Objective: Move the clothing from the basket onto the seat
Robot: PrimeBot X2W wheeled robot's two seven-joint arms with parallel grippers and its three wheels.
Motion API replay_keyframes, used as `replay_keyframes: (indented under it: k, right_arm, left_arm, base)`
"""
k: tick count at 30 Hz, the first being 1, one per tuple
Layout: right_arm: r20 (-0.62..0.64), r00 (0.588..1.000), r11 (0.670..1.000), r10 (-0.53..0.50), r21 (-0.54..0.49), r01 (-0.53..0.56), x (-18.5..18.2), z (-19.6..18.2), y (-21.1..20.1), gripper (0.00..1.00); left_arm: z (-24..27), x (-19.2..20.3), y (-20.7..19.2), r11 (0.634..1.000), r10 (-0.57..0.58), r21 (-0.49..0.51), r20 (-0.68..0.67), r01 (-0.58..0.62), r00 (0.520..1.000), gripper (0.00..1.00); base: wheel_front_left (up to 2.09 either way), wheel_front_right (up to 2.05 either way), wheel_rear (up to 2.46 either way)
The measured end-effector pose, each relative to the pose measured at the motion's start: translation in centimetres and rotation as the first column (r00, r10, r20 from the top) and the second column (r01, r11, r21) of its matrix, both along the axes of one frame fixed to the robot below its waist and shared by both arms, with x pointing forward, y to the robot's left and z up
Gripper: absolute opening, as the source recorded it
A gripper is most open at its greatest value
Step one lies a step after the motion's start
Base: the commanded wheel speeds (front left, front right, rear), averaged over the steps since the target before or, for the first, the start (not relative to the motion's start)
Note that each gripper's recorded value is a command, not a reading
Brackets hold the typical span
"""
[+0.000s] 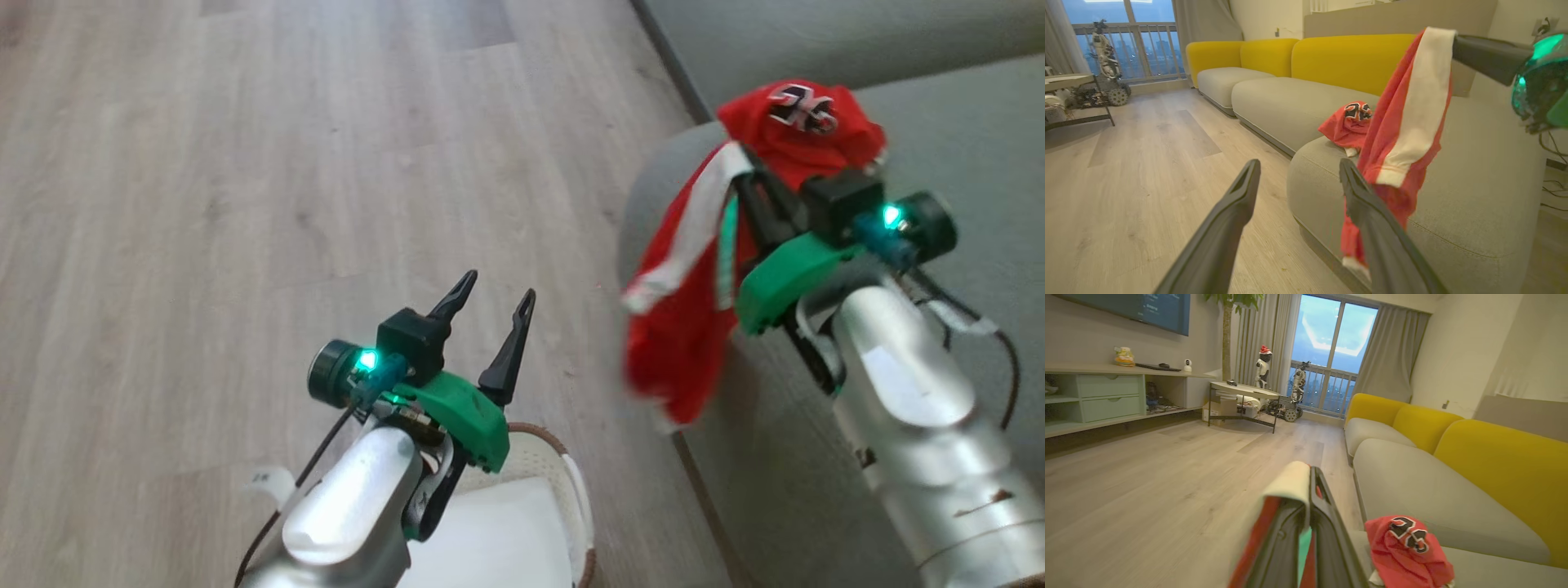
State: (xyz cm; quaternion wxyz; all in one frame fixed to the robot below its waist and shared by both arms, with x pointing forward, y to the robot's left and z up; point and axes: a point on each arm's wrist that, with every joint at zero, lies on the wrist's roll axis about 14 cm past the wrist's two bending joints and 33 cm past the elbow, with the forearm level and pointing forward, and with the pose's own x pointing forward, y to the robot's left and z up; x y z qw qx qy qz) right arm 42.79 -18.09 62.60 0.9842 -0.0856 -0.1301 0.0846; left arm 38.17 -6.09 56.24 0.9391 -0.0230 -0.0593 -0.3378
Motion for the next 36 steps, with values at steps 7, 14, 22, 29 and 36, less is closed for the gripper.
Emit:
replay_keyframes:
  k: [7,14,22,29,36]
  right_arm:
    - [0.040,0.989,0.990,-0.140,-0.019,0.141,-2.0,1.4,-6.2,0.00]
    - [0.026,0.967,0.966,-0.255,-0.043,0.256,-4.4,0.8,-11.1,0.00]
    - [0.005,0.961,0.959,-0.277,-0.067,0.276,-4.4,0.8,-12.2,0.00]
    - [-0.004,0.962,0.956,-0.275,-0.113,0.272,-1.9,2.6,-13.0,0.00]
    - [0.084,0.946,0.931,-0.312,-0.172,0.322,2.0,8.9,-15.8,0.00]
  left_arm:
    - [-1.3,-0.9,-3.3,0.996,-0.087,0.016,-0.019,0.088,0.996,1.00]
    - [-2.3,-1.7,-6.5,0.983,-0.182,0.022,-0.040,0.183,0.983,1.00]
    - [-3.4,-2.1,-8.5,0.967,-0.251,0.022,-0.065,0.252,0.966,1.00]
    - [-3.6,-1.6,-7.8,0.971,-0.237,0.005,-0.071,0.238,0.969,1.00]
    - [-4.1,-0.2,-6.5,0.979,-0.203,-0.009,-0.063,0.203,0.977,1.00]
  base:
    - [0.00,0.00,0.00]
    - [0.00,0.00,0.00]
    - [0.00,0.00,0.00]
    - [0.00,0.00,0.00]
    - [0.00,0.00,0.00]
